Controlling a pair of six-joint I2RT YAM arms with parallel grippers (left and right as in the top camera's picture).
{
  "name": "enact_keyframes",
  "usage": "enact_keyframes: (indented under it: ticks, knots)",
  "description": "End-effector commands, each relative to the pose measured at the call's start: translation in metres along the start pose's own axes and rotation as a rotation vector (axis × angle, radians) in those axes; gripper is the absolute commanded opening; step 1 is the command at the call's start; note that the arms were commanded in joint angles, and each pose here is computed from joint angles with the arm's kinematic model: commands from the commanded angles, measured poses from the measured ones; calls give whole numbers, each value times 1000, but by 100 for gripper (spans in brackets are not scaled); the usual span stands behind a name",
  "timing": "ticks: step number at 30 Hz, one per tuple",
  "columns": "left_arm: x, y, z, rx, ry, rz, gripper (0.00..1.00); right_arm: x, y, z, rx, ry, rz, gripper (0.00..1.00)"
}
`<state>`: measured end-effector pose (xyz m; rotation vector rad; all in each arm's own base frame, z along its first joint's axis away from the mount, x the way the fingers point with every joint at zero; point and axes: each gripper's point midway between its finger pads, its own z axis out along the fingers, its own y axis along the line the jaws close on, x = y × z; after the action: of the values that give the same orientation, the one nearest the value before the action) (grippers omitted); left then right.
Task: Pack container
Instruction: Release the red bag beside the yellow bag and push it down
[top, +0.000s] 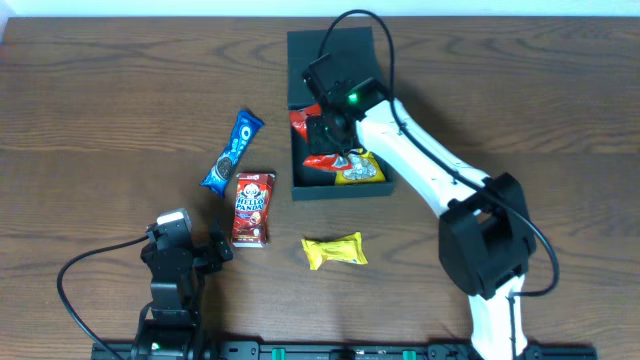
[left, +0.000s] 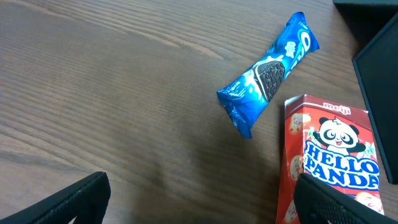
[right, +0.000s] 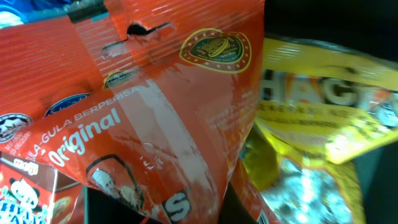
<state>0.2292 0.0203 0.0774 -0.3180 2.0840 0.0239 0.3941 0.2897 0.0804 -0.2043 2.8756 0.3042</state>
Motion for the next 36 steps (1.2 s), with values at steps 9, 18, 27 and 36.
enact_keyframes:
  ticks: [9,18,27,36]
  knots:
    - [11,7,3,-28,22,-1,95,-10,-1,-2,56,-54,6,54]
    - [11,7,3,-29,22,-1,95,-13,0,-6,55,-61,7,99]
    - [11,7,3,-29,22,-1,95,-21,-2,-48,98,-78,3,99]
    - [11,7,3,-29,22,-1,95,-10,-36,-37,231,-51,35,99]
